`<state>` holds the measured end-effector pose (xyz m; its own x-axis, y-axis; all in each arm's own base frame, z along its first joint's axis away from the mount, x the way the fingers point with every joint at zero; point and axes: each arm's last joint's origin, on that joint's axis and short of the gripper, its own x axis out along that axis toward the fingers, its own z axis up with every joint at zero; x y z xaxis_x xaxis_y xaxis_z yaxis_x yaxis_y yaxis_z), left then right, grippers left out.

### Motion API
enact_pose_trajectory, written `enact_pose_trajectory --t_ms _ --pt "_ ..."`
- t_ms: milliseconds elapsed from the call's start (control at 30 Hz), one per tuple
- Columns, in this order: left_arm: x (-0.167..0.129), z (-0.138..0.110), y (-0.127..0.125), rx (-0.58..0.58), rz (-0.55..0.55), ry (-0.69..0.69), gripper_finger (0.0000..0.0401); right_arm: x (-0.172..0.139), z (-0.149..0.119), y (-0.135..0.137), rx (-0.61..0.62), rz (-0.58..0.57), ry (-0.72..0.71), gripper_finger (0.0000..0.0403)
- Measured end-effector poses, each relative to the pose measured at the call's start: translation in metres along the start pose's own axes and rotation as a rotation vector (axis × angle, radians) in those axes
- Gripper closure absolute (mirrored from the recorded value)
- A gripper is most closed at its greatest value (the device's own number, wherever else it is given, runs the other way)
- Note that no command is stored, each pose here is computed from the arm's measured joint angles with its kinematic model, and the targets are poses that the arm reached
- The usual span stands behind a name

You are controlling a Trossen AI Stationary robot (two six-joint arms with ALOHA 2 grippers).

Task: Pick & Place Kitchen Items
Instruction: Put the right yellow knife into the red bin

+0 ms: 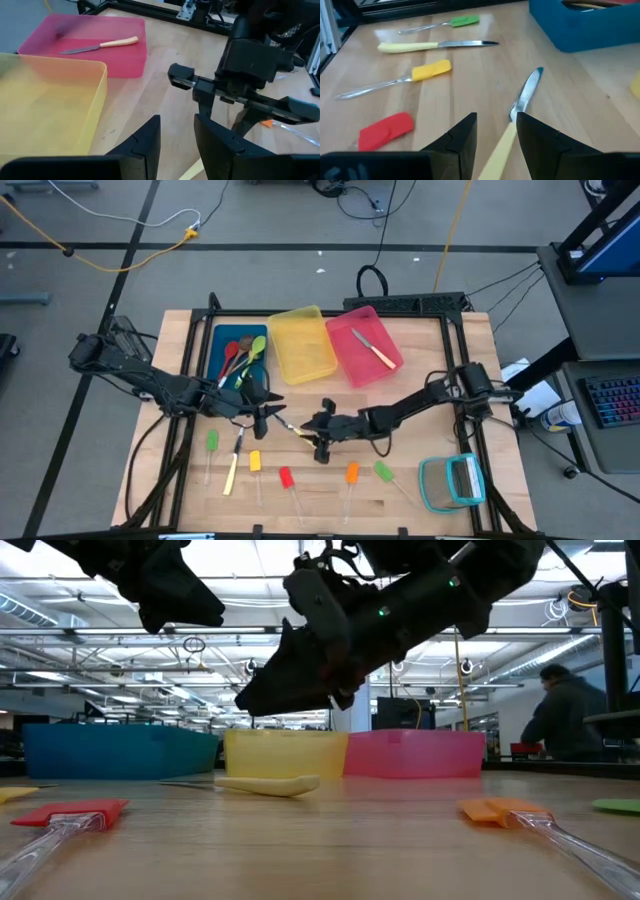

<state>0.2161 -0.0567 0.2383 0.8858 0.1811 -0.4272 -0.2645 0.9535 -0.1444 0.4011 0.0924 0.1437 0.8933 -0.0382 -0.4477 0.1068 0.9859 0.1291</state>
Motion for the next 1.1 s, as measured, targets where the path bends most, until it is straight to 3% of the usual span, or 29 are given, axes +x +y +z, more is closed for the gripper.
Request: enact_pose_trajectory --t_ms 200,433,633,867,1100 --pt "0.000 0.000 0.000 0.012 0.000 0.001 0.0279 0.000 -0.007 -0.003 0.043 -0.026 0.073 0.0271" --pt "0.000 0.000 0.000 0.012 0.000 0.001 0.0279 -0.001 -0.018 -0.006 0.006 -0.045 0.194 0.0271" --pt "0.000 0.000 0.000 0.011 0.000 0.001 0.0279 -0.003 -0.018 0.006 -0.027 0.051 0.181 0.0271" --pt "0.000 0.000 0.000 -0.008 0.000 0.000 0.0279 0.015 -0.039 0.012 0.004 0.132 0.186 0.0271" --pt "0.000 0.000 0.000 -0.003 0.000 0.002 0.0279 0.016 -0.040 0.007 -0.094 0.081 0.203 0.0271"
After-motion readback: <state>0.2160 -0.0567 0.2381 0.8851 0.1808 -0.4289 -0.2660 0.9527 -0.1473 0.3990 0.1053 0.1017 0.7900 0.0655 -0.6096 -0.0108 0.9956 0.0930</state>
